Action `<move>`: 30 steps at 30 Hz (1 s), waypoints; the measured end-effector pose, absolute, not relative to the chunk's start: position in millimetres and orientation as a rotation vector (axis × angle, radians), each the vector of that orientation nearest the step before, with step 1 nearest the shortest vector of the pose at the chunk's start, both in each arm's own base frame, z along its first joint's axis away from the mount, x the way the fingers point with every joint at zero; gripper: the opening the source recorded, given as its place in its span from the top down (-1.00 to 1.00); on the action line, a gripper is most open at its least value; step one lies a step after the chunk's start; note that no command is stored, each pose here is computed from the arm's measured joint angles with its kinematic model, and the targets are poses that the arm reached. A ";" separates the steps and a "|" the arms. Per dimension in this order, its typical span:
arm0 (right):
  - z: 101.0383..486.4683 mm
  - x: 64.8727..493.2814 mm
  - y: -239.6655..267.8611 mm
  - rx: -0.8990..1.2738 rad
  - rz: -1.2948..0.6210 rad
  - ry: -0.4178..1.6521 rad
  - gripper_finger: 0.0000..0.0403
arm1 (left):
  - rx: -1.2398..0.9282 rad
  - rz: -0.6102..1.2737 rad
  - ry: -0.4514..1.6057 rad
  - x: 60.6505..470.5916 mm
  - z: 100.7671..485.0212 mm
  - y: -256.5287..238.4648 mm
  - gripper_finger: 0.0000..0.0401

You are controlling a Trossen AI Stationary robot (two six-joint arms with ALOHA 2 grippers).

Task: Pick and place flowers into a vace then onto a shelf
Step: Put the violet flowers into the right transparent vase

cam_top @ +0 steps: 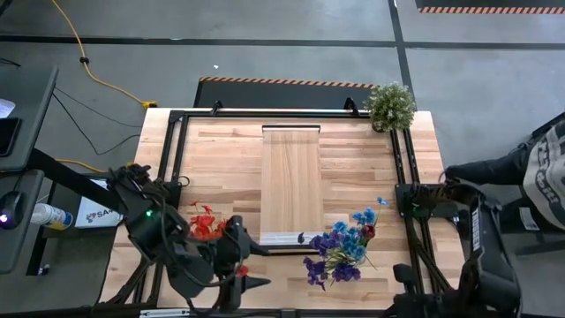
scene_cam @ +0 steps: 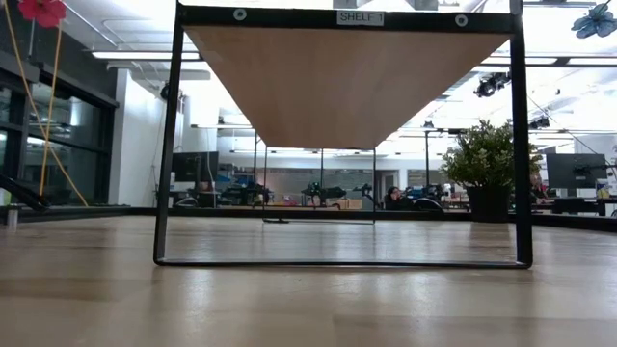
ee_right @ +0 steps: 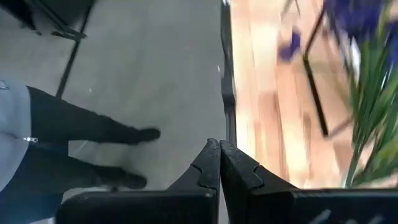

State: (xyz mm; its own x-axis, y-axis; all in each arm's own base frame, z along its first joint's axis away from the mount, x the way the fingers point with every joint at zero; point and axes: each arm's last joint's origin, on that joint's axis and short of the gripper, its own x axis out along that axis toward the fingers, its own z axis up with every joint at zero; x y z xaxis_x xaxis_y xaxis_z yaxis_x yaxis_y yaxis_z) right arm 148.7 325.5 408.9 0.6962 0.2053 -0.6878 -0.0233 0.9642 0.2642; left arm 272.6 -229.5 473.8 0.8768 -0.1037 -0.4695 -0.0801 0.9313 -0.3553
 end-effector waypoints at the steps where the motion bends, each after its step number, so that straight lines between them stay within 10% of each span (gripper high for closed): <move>1: 404.9 147.9 327.6 0.256 0.116 0.819 1.00 | -0.376 -0.011 0.508 270.5 474.9 -227.8 -0.60; 30: 289.4 111.7 339.7 0.112 -0.340 1.154 1.00 | -0.353 0.092 0.622 215.8 495.3 -176.2 -0.60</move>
State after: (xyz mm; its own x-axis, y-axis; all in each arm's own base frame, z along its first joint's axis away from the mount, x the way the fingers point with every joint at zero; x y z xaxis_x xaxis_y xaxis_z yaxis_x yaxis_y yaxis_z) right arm 111.7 339.7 289.4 0.3604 -0.2058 -0.9098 0.3200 0.9435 -0.0866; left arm 215.8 -176.2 495.3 0.8107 -0.0206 -0.5851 -0.1898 0.9361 -0.2960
